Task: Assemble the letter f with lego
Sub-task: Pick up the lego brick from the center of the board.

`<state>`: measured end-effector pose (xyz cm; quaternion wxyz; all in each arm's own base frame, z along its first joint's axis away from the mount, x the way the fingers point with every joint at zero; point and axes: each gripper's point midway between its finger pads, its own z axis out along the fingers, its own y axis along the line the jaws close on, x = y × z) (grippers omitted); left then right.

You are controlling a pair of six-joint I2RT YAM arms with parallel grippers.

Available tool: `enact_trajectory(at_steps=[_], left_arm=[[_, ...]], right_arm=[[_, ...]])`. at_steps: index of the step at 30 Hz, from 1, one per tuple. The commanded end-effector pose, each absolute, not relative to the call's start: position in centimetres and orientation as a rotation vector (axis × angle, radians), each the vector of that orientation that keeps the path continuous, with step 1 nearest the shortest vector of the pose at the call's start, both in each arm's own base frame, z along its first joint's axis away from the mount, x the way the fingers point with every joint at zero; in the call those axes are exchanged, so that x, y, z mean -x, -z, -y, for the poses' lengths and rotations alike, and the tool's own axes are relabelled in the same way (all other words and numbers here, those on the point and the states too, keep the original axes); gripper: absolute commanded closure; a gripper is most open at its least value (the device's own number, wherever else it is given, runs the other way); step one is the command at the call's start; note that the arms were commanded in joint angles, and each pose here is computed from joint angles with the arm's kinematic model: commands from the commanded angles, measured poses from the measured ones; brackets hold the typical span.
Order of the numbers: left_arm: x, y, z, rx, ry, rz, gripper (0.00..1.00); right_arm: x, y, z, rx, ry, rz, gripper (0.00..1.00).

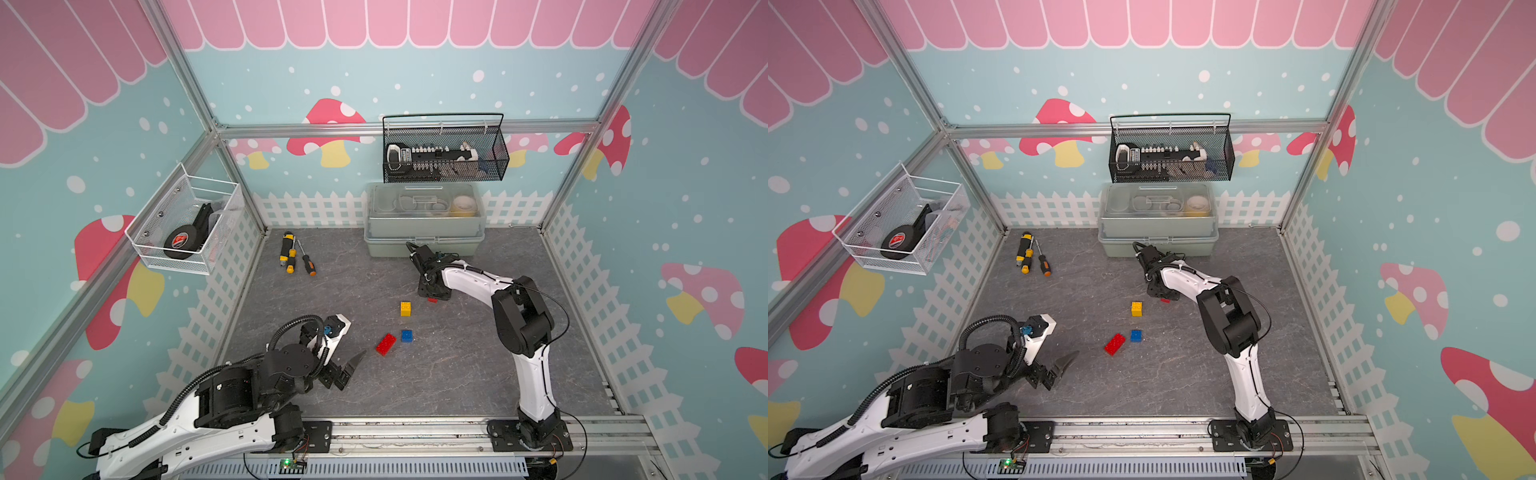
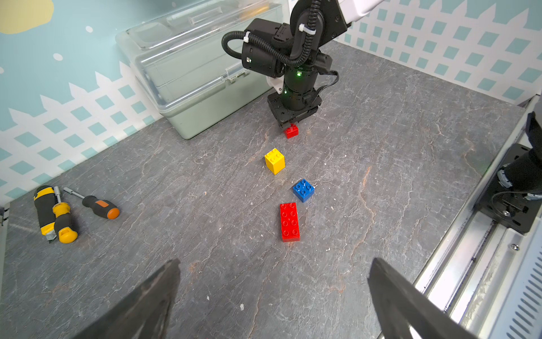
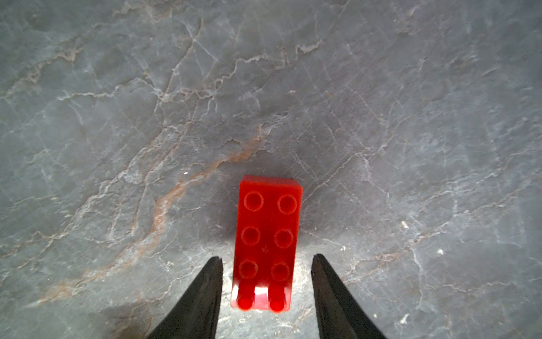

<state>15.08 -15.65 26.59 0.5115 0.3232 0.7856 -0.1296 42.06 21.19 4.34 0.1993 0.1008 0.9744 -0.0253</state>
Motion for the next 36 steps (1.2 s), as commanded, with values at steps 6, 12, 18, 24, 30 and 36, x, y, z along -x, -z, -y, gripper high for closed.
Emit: enact_trajectory(at_steps=[6, 12, 18, 24, 30, 36], left_arm=[[-14.8, -27.1, 15.4, -0.801, 0.309, -1.876, 0.01], [-14.8, -27.1, 15.4, -0.802, 0.309, -1.877, 0.01], [-14.8, -27.0, 15.4, -0.804, 0.308, -1.877, 0.01], [-14.8, -27.1, 15.5, -0.803, 0.310, -1.877, 0.01], [-14.8, -27.1, 15.5, -0.805, 0.312, -1.876, 0.01], [-14.8, -27.1, 15.5, -0.805, 0.310, -1.877, 0.01]], right_arm=[[-42.3, -3.3, -20.6, -0.325, 0.087, -2.730, 0.55], [-42.1, -2.6, -20.9, -0.320, 0.069, -2.753, 0.60], [-42.2, -2.8, -21.1, -0.310, 0.061, -2.751, 0.64], [-42.4, -2.9, -20.9, -0.286, 0.075, -2.747, 0.64], [-42.7, -2.9, -21.1, -0.215, 0.094, -2.759, 0.65], [-42.8, -4.5, -20.9, 0.049, 0.164, -2.777, 0.71]])
